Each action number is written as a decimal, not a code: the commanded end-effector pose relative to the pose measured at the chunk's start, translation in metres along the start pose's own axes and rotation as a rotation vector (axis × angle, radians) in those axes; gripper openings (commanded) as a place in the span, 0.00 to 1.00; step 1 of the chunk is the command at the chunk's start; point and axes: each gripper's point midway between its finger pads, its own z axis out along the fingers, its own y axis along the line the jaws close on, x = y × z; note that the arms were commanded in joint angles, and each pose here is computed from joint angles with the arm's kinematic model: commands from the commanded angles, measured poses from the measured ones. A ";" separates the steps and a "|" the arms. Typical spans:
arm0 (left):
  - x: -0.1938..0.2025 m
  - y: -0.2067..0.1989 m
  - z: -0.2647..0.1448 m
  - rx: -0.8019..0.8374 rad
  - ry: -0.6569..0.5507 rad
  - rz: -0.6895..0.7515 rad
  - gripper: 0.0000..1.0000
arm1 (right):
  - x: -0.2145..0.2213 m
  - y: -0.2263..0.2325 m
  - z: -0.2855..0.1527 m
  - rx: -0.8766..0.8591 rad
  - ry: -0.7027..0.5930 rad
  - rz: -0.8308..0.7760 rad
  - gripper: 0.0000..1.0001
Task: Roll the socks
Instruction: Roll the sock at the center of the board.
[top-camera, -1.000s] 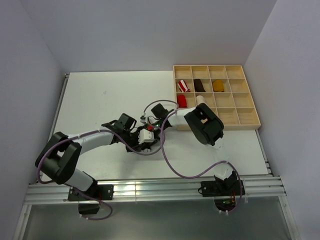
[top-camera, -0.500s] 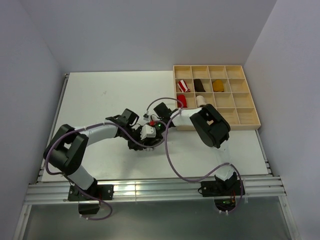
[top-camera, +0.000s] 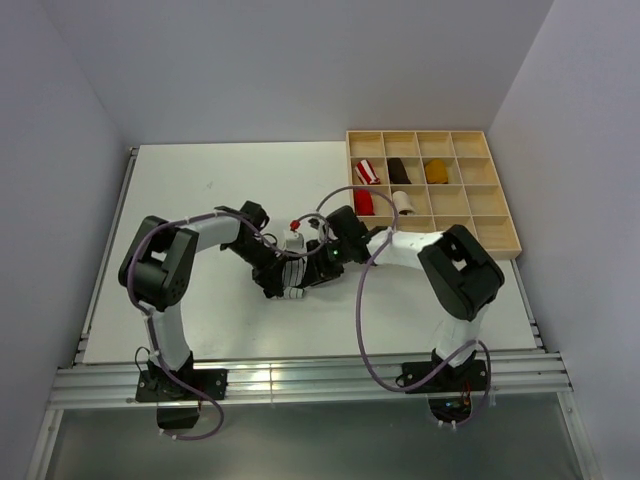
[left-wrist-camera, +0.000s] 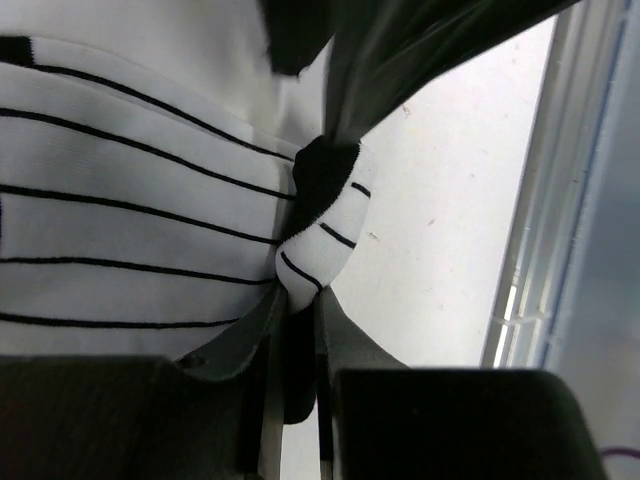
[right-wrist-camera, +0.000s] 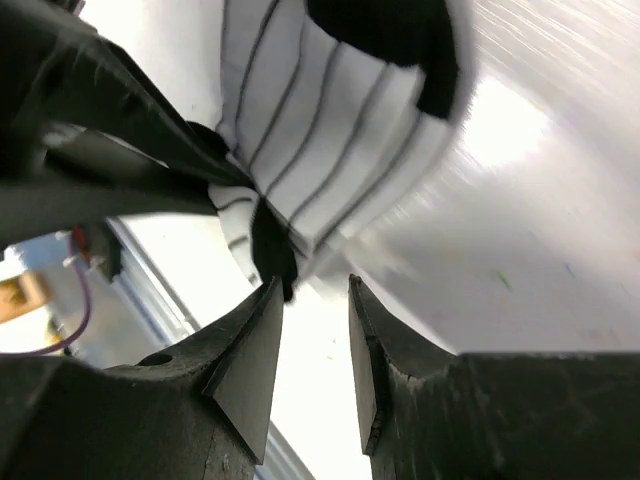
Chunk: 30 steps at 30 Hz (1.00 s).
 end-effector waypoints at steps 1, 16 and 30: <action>0.023 -0.007 0.004 0.082 0.103 -0.086 0.00 | -0.026 0.006 -0.022 0.040 -0.177 -0.063 0.40; 0.026 -0.010 0.005 0.248 0.183 -0.323 0.00 | -0.018 0.038 -0.037 0.271 -0.422 -0.539 0.46; 0.024 -0.009 0.001 0.288 0.252 -0.460 0.00 | 0.014 0.075 0.023 0.323 -0.323 -0.829 0.53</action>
